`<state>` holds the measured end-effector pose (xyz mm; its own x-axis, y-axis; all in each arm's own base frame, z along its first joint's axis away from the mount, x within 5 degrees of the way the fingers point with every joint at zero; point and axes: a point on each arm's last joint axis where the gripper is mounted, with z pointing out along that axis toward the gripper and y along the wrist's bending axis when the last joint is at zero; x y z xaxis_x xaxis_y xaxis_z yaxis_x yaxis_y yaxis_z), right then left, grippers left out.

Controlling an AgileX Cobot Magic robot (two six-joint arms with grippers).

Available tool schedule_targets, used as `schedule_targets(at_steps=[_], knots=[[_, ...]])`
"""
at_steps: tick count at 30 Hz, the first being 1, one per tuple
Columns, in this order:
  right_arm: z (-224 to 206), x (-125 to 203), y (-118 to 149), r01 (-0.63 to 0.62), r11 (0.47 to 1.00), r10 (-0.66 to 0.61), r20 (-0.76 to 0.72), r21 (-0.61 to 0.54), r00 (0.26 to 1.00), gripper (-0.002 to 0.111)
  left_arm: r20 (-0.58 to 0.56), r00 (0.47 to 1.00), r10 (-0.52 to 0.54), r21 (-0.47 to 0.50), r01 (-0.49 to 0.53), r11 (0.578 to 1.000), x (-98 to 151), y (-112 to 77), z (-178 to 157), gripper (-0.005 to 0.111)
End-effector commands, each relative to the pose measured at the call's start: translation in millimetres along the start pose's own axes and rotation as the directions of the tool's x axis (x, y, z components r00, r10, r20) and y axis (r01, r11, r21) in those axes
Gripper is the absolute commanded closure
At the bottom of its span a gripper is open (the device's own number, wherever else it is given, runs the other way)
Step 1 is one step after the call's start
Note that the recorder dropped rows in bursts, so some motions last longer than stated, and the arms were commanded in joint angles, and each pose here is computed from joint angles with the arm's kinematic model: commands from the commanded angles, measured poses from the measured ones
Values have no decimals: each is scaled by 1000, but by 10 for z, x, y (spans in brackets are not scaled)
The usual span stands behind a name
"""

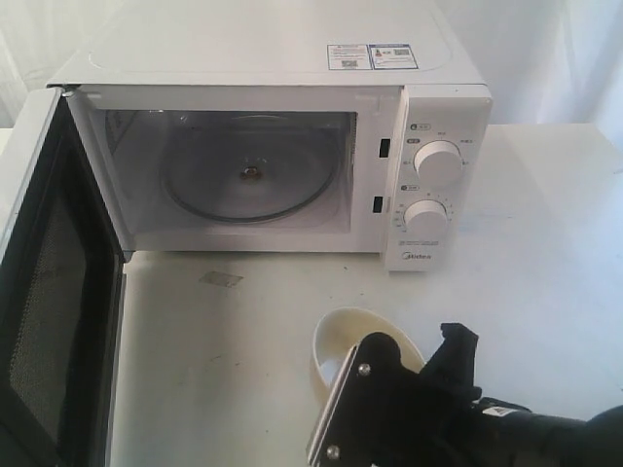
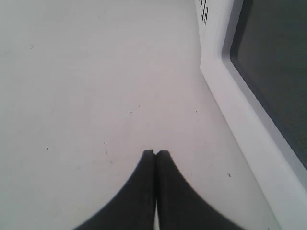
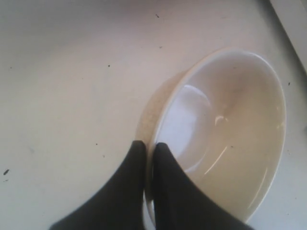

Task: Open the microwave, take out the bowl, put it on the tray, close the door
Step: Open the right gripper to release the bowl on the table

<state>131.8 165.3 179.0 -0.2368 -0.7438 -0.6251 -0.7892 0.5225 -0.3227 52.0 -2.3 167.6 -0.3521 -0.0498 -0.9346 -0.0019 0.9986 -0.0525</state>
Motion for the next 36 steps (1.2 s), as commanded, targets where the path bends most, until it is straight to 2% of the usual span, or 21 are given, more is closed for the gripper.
schedule_targets(at_steps=[1, 6, 12, 15, 18, 21, 23, 28, 36], knots=[[-2, -49, -153, -74, 997, 74, 52, 2, 996, 108, -1, 1000, -1, -5, 1, 1000, 11, 3, 1, 107], [-40, -163, -309, -121, 991, 127, 129, -52, 983, 108, -1, 1000, -1, -5, 1, 1000, 11, 3, 1, 107], [-57, -178, -385, -48, 992, 62, 118, -116, 991, 108, -1, 1000, -1, -5, 1, 1000, 11, 3, 1, 107], [-84, -184, -418, 1, 983, 8, 51, -182, 999, 108, -1, 1000, -1, -5, 1, 1000, 11, 3, 1, 107], [-143, -144, -481, 112, 970, -139, -115, -215, 983, 108, -1, 1000, -1, -5, 1, 1000, 11, 3, 1, 107], [-239, -68, -613, 152, 976, -194, -298, -158, 935, 108, -1, 1000, -1, -5, 1, 1000, 11, 3, 1, 107], [-297, -39, -685, 175, 979, -200, -353, -102, 914, 108, -1, 1000, -1, -5, 1, 1000, 11, 3, 1, 107], [-485, -11, -805, 200, 979, -173, -383, 32, 908, 108, -1, 1000, -1, -5, 1, 1000, 11, 3, 1, 107], [-603, 212, -729, 118, 990, -77, -423, 72, 903, 108, -1, 1000, -1, -5, 1, 1000, 11, 3, 1, 107]])
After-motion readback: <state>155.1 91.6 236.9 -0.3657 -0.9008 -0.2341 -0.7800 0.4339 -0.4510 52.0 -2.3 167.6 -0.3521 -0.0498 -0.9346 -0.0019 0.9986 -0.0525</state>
